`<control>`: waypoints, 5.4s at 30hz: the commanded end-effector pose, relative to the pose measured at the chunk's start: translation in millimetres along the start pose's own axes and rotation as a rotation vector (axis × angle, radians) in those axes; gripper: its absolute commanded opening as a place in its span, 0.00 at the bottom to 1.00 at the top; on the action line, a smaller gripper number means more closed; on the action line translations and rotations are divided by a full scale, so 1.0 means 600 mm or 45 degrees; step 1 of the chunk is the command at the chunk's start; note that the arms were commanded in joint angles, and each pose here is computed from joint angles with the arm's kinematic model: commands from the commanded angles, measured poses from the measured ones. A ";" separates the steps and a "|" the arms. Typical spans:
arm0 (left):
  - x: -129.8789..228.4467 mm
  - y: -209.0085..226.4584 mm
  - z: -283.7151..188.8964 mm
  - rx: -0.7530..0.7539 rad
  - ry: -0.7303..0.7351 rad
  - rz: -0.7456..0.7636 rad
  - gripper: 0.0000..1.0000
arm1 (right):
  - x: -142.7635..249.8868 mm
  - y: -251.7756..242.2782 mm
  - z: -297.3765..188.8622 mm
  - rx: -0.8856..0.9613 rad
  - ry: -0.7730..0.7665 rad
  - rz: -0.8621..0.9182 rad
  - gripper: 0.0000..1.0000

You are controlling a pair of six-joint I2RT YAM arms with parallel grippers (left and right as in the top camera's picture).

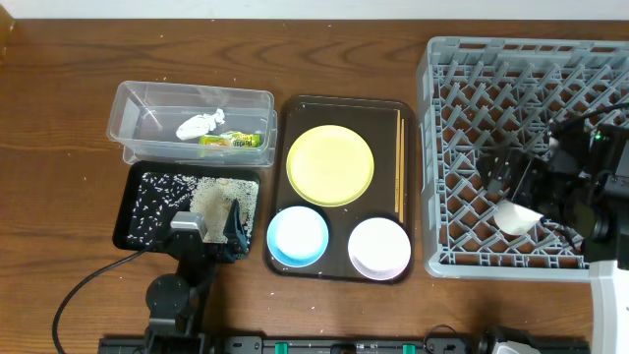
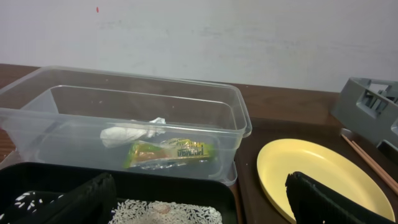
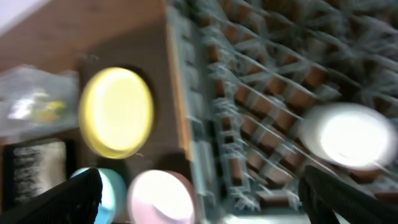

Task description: Sort waste into correct bins and load items into the dishwasher rack

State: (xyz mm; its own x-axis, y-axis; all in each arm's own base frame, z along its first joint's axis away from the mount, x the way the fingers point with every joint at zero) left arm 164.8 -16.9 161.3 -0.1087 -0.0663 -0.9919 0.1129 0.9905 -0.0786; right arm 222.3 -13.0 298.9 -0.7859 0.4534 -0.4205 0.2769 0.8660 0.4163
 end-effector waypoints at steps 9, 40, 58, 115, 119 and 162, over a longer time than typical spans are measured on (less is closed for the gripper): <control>0.018 0.002 0.001 -0.006 0.058 0.004 0.90 | 0.073 0.090 0.038 -0.426 0.379 -0.515 0.76; 0.018 0.002 0.001 -0.006 0.058 0.004 0.90 | 0.242 0.109 0.322 0.301 0.797 -1.028 0.01; 0.018 0.002 0.001 -0.006 0.058 0.004 0.90 | -0.057 0.087 -0.004 0.901 -1.035 -0.180 0.01; 0.018 0.002 0.001 -0.006 0.058 0.004 0.90 | -0.021 0.122 0.301 0.812 -0.276 -0.735 0.64; 0.018 0.002 0.001 -0.006 0.058 0.004 0.90 | 0.035 0.202 0.284 0.355 -0.138 -0.805 0.61; 0.018 0.002 0.001 -0.006 0.058 0.004 0.90 | 0.238 0.304 0.298 -0.253 0.446 -1.194 0.56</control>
State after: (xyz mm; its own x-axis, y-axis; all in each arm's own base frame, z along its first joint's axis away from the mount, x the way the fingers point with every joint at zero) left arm 164.7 -16.7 161.5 -0.1100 -0.0662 -0.9917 0.1098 0.9909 -0.0783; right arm 281.4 227.7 190.2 -0.8204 -0.3424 -0.4580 -0.4698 0.8602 0.1985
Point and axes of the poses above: each gripper's point midway between its finger pads, its own z axis out along the fingers, its own y axis along the line the jaws close on, x = y × z, the point moved 8 cm from there along -z, back along the fingers, and after that the axes turned 4 degrees about z, right-handed, at the moved point
